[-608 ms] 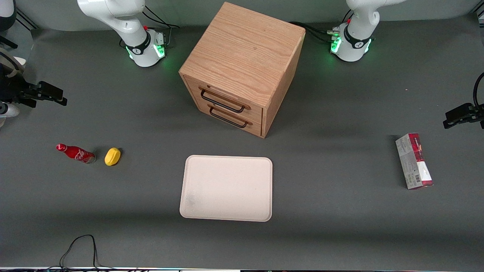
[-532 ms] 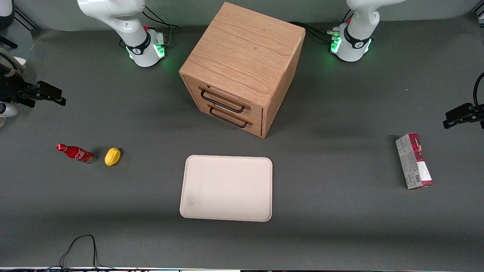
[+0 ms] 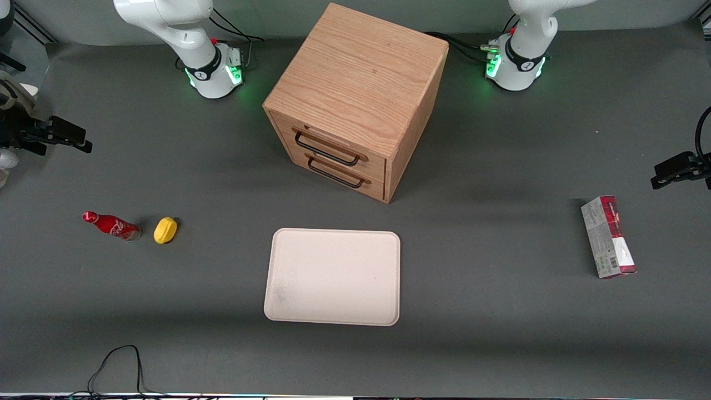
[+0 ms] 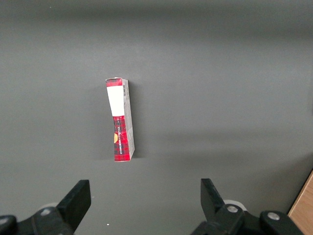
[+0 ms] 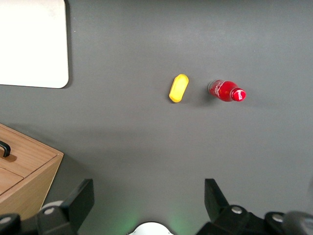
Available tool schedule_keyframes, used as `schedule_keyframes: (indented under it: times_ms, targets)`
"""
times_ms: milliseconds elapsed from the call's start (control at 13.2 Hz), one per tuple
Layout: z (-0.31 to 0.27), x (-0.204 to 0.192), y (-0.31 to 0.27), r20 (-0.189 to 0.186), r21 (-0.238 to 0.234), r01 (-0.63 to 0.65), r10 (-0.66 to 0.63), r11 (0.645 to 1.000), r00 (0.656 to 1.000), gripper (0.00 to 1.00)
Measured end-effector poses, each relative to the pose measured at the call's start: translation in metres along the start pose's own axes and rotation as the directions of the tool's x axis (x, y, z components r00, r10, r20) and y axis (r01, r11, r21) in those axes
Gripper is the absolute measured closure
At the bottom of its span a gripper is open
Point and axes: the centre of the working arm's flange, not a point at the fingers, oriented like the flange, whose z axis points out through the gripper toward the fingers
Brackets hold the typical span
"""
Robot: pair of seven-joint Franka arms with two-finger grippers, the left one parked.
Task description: Place coke bottle on tray
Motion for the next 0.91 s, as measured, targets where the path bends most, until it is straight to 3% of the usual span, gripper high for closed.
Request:
schedule_keyframes:
  times_ms: [911]
  targets:
    - [-0.004, -0.002, 0.02, -0.007, 0.004, -0.033, 0.033, 0.999, 0.999, 0.0]
